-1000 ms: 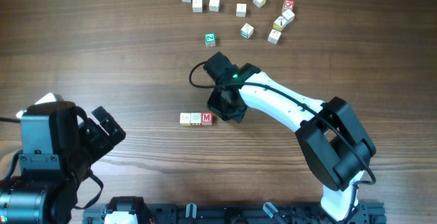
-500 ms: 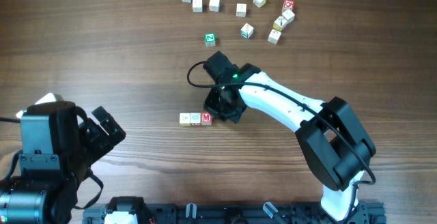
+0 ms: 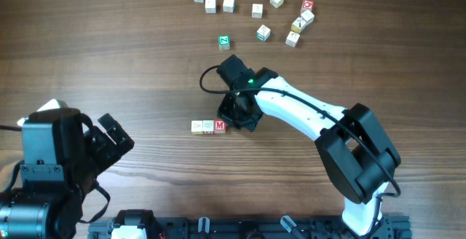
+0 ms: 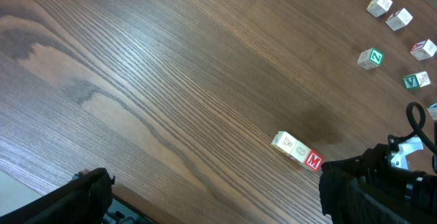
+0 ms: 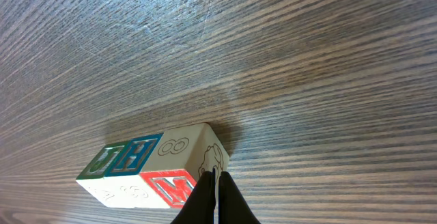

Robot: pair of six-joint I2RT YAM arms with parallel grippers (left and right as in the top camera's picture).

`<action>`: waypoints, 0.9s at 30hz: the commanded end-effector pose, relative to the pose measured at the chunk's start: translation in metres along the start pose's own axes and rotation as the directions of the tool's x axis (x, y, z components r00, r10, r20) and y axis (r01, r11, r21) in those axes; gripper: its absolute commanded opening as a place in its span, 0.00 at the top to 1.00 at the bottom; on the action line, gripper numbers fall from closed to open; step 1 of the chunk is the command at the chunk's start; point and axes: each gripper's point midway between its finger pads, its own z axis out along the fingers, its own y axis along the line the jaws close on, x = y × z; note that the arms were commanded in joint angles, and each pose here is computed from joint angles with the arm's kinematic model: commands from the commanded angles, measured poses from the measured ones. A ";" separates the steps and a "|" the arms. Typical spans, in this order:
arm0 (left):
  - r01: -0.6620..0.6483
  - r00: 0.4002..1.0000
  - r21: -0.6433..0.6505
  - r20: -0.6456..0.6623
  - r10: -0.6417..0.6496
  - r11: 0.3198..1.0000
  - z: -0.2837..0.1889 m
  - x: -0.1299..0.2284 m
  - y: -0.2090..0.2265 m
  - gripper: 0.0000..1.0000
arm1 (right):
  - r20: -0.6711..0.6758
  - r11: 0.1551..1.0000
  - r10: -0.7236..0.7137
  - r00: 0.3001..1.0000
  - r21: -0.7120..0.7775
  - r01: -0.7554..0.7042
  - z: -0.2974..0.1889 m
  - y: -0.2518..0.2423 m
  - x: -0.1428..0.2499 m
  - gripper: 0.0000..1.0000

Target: Form a horizontal line

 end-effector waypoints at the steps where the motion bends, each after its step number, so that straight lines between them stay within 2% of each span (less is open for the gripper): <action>1: 0.005 1.000 0.007 0.000 -0.005 1.000 -0.001 0.000 0.000 0.00 | 0.032 0.999 0.025 0.999 0.038 -0.026 0.006 -0.009 -0.009 0.96; 6: 0.005 1.000 0.007 0.000 -0.005 1.000 -0.001 0.000 0.000 0.00 | 0.121 0.997 0.024 0.992 0.073 -0.033 0.004 -0.016 -0.025 0.95; 27: 0.005 1.000 0.007 0.000 -0.005 1.000 -0.001 0.000 0.000 0.00 | 0.118 0.995 0.045 0.992 0.088 -0.055 0.013 -0.025 -0.020 0.95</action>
